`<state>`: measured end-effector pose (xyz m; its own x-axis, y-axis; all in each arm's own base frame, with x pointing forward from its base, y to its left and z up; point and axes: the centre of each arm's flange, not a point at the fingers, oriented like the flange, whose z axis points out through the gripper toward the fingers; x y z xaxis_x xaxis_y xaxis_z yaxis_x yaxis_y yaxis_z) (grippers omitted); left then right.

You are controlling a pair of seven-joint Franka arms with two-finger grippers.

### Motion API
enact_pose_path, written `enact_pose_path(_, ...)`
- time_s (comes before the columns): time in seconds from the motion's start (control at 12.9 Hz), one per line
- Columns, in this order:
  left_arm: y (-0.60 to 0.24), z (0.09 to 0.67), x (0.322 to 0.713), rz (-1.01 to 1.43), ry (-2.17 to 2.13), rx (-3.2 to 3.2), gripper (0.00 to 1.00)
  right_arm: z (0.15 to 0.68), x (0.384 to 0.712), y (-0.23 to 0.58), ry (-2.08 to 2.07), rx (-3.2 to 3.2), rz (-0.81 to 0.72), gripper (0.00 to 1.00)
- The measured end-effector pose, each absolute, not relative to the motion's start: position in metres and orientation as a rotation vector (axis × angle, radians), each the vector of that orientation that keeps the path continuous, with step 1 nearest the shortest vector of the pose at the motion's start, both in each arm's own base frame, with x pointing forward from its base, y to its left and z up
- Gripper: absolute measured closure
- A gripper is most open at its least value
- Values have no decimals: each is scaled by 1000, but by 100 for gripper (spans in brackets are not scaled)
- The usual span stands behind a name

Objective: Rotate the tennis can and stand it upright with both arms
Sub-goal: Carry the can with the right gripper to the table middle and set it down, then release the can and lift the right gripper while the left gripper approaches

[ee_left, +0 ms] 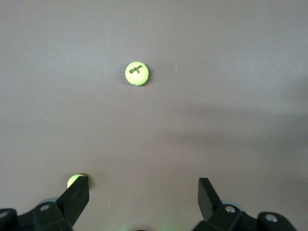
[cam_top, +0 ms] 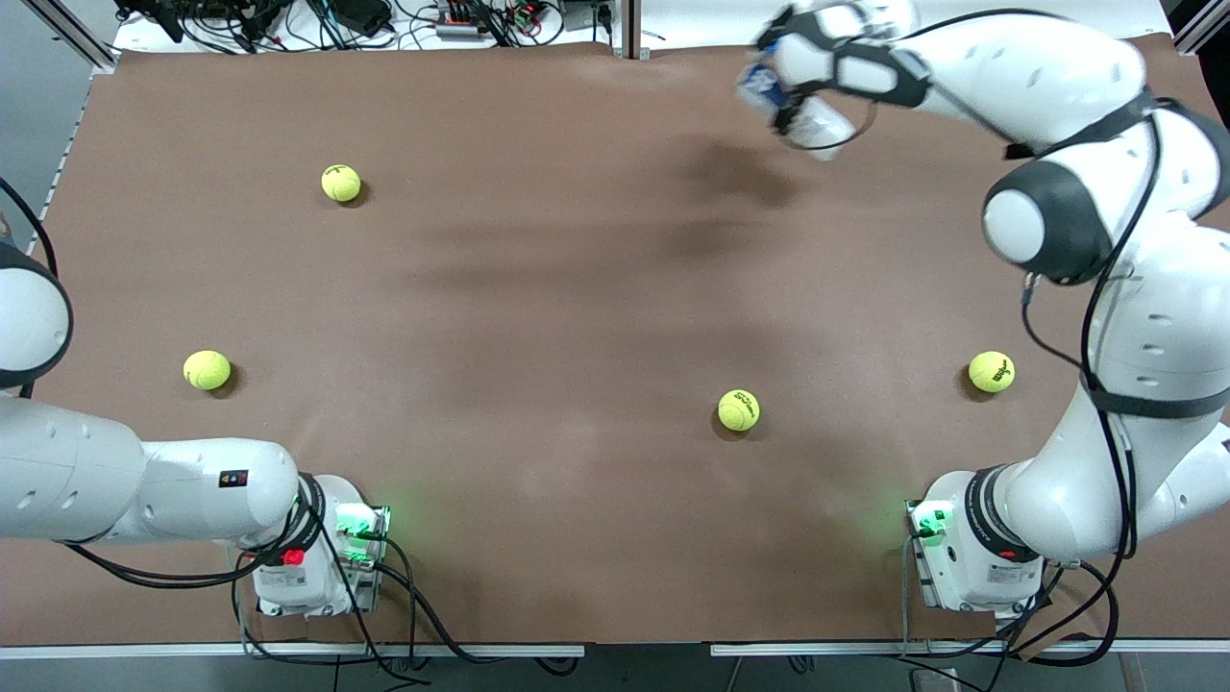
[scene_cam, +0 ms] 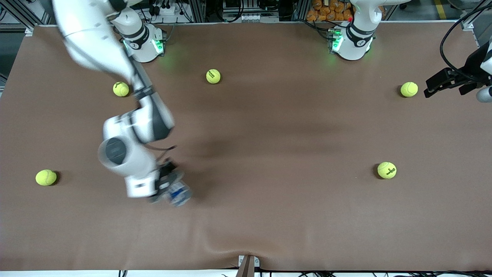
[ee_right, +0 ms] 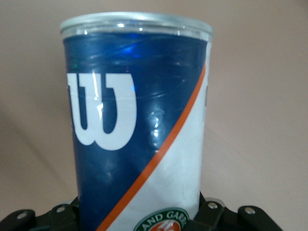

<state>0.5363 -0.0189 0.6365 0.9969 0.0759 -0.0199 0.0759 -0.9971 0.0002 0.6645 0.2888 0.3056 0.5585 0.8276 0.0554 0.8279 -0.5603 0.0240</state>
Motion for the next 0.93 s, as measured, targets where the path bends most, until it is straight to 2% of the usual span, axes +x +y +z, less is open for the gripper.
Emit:
enact_pose_path(0.23, -19, 629, 538, -46, 120, 3138, 0, 302, 598, 416, -1750, -2605, -172, 23)
enact_pose_path(0.54, -23, 612, 541, -101, 116, 3111, 0, 261, 528, 504, -2103, -2438, -232, 23)
enact_pose_path(0.7, -29, 591, 542, -172, 120, 3058, 0, 226, 507, 524, -2210, -2379, -223, 22)
enact_pose_path(0.85, -34, 570, 545, -222, 118, 3031, 0, 191, 501, 528, -2252, -2350, -236, 20)
enact_pose_path(0.93, -41, 560, 548, -237, 111, 3005, 0, 179, 501, 527, -2293, -2334, -253, 12)
